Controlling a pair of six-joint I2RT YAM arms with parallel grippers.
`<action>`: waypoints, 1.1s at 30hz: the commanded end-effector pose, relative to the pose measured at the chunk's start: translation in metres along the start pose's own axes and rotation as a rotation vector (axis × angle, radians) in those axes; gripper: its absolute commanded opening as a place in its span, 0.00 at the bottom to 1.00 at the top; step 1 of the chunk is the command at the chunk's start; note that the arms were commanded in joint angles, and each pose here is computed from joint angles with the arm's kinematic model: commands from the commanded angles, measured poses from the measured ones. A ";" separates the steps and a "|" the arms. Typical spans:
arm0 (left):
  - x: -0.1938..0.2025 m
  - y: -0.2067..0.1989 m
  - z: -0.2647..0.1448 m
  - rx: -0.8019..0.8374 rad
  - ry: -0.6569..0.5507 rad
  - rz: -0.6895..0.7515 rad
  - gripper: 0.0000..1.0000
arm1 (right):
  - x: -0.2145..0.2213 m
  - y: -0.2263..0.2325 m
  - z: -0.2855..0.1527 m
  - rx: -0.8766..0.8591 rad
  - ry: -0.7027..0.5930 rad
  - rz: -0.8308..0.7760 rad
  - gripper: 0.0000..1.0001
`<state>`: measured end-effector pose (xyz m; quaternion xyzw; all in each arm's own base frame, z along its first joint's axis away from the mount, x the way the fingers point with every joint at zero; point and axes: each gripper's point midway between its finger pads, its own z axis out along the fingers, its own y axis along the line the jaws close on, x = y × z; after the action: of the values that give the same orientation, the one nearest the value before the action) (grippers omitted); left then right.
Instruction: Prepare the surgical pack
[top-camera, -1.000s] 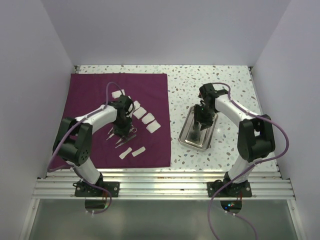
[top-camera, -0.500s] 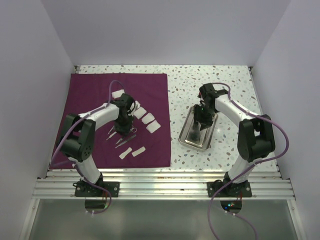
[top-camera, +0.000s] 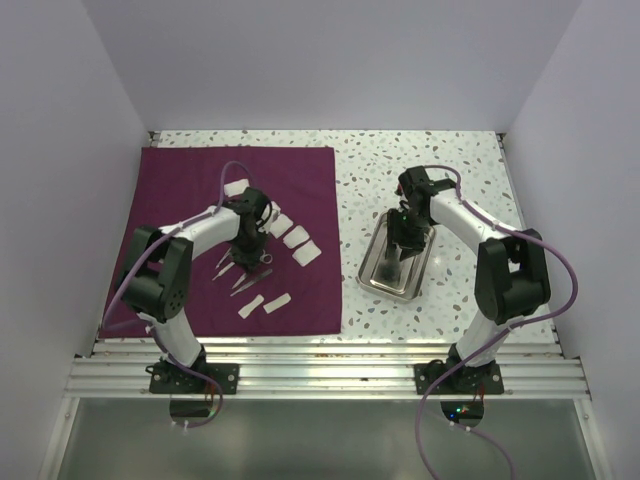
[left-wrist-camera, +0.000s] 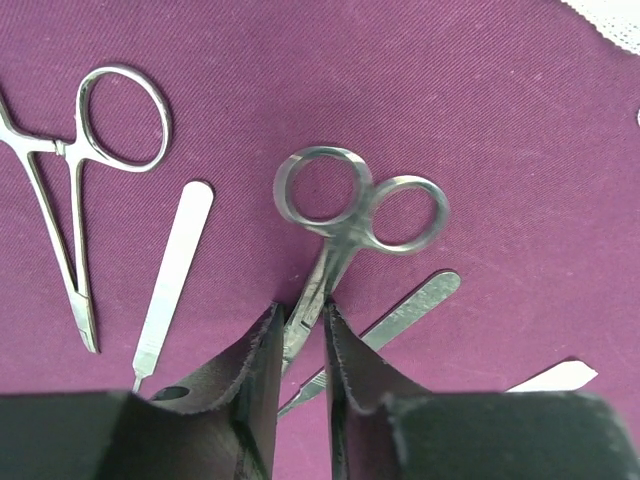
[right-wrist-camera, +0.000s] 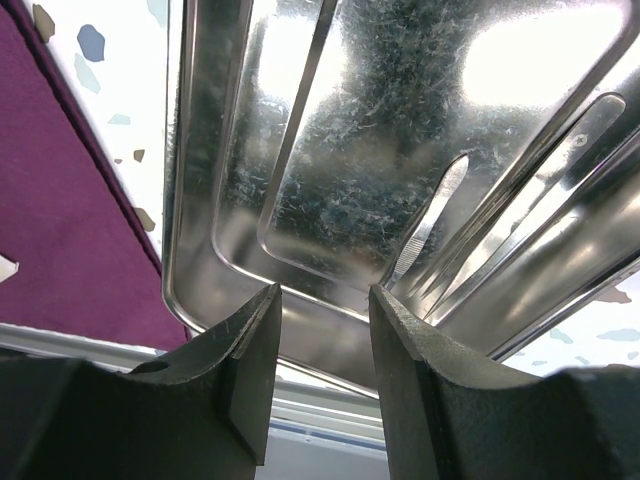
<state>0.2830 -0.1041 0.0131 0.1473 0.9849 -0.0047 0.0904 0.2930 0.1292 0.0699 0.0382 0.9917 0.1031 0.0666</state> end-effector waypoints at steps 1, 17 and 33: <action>-0.006 -0.005 0.012 0.026 -0.018 0.034 0.23 | -0.003 0.006 -0.007 -0.036 -0.031 -0.016 0.44; -0.039 -0.006 -0.052 0.031 -0.125 -0.013 0.00 | -0.010 0.022 -0.022 -0.075 -0.065 -0.026 0.44; -0.054 -0.077 -0.124 0.407 -0.274 -0.120 0.00 | -0.055 0.233 -0.041 -0.777 -0.108 0.137 0.69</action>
<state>0.2932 -0.1664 0.1136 0.1076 0.9639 -0.1717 0.1728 0.3351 0.2984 0.1232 0.0823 0.9095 0.3940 0.1044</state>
